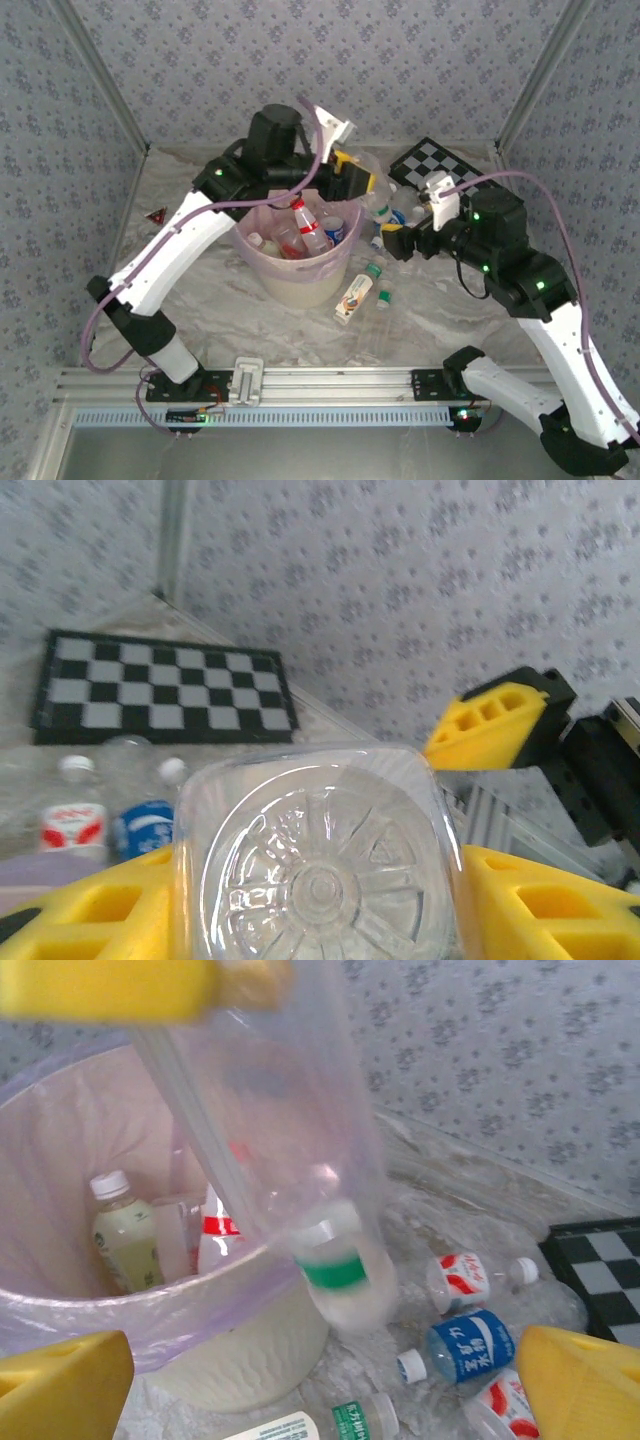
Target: Put the plastic bottles in the bin
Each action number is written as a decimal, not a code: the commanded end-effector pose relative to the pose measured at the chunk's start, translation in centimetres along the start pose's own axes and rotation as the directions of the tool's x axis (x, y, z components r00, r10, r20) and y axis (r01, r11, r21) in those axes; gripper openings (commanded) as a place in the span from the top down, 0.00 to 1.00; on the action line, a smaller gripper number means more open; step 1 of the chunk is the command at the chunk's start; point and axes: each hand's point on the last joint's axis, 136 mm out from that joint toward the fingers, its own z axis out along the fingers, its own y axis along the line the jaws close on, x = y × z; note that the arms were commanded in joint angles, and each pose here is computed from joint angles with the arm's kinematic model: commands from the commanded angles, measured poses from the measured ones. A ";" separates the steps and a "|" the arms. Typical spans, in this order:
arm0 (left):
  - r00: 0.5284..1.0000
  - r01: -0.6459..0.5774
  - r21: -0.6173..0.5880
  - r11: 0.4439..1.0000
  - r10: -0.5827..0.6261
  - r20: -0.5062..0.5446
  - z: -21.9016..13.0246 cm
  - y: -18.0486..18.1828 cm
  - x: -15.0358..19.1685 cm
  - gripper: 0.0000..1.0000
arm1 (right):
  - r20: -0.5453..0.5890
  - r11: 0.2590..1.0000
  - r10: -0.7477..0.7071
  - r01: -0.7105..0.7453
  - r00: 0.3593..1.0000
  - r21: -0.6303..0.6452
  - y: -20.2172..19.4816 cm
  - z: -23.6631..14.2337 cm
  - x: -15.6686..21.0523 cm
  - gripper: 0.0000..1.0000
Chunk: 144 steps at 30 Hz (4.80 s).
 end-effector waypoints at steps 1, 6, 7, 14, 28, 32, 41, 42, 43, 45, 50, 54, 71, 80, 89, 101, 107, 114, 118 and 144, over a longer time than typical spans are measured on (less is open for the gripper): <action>0.973 -0.096 -0.082 0.992 0.111 0.202 -6.8 -1.2 -5.7 0.78 | -0.039 0.994 0.096 -0.094 0.995 0.054 -1.3 -0.5 1.9 0.00; 0.949 -0.075 -0.229 0.971 0.139 0.282 -12.2 0.9 -6.7 0.89 | -0.074 0.976 0.189 -0.179 0.979 0.120 -3.2 0.2 4.3 0.00; 0.953 -0.051 -0.279 0.959 0.130 0.273 -12.4 2.2 -6.0 0.94 | -0.076 0.972 0.209 -0.199 0.975 0.126 -3.5 0.4 4.4 0.00; 0.995 0.009 -0.510 0.860 0.043 0.090 -10.2 9.1 -0.5 1.00 | -0.164 0.914 0.359 -0.311 0.919 0.260 -6.4 2.0 8.1 0.00; 0.982 0.085 -0.456 0.886 -0.153 -0.115 -3.4 12.4 7.6 1.00 | -0.233 0.785 0.597 -0.498 0.768 0.369 -9.5 2.2 14.0 0.00; 0.965 0.109 -0.454 0.884 -0.204 -0.166 -2.0 13.2 9.9 1.00 | -0.250 0.769 0.622 -0.518 0.742 0.374 -9.5 2.6 15.0 0.00; 0.936 0.079 -0.521 0.850 -0.243 -0.254 -0.9 15.5 14.0 1.00 | -0.278 0.735 0.669 -0.559 0.689 0.384 -9.6 3.4 17.2 0.00; 0.933 0.077 -0.524 0.848 -0.247 -0.262 -0.8 15.7 14.3 1.00 | -0.277 0.732 0.672 -0.563 0.686 0.384 -9.7 3.5 17.2 0.00; 0.928 0.077 -0.524 0.848 -0.254 -0.274 -0.6 15.8 14.8 1.00 | -0.275 0.730 0.676 -0.567 0.684 0.383 -9.7 3.6 17.3 0.00; 0.921 0.083 -0.516 0.853 -0.263 -0.287 -0.2 15.9 15.5 0.99 | -0.279 0.726 0.681 -0.575 0.677 0.378 -9.6 3.7 17.4 0.00; 0.936 0.115 -0.449 0.886 -0.248 -0.250 -0.1 14.4 14.0 1.00 | -0.281 0.724 0.684 -0.577 0.673 0.379 -9.7 3.8 17.4 0.00; 0.972 0.094 -0.426 0.900 -0.176 -0.156 -2.7 12.2 9.4 1.00 | -0.278 0.722 0.685 -0.580 0.673 0.377 -9.8 3.7 17.3 0.00; 0.959 0.207 -0.278 0.938 -0.251 -0.133 -5.0 9.0 10.1 0.98 | -0.282 0.723 0.685 -0.584 0.671 0.369 -9.7 3.9 17.4 0.00; 0.931 0.283 -0.259 0.924 -0.329 -0.158 -3.0 11.1 12.8 0.75 | -0.281 0.719 0.691 -0.594 0.666 0.361 -9.6 4.0 17.3 0.00; 0.957 0.111 -0.540 0.834 -0.236 -0.169 -7.0 15.2 11.8 0.16 | -0.287 0.710 0.702 -0.603 0.652 0.365 -9.8 4.5 17.4 0.00; 0.966 0.051 -0.575 0.816 -0.186 -0.179 -7.4 15.9 10.6 0.45 | -0.295 0.700 0.711 -0.604 0.638 0.381 -9.8 4.5 17.9 0.00; 0.954 0.048 -0.513 0.857 -0.191 -0.231 -4.4 14.6 12.5 0.63 | -0.301 0.696 0.713 -0.586 0.633 0.415 -10.2 4.5 18.6 0.00; 0.937 0.077 -0.518 0.852 -0.239 -0.254 -3.3 15.1 15.0 0.66 | -0.299 0.687 0.718 -0.570 0.628 0.452 -10.8 5.0 18.9 0.02; 0.964 0.054 -0.528 0.848 -0.181 -0.192 -5.0 14.2 12.0 0.58 | -0.317 0.684 0.718 -0.544 0.620 0.487 -11.0 5.3 19.5 0.16; 0.999 0.038 -0.543 0.839 -0.024 0.033 -14.1 10.0 7.9 0.21 | -0.521 0.581 0.785 -0.692 0.336 0.429 0.0 11.9 30.2 0.37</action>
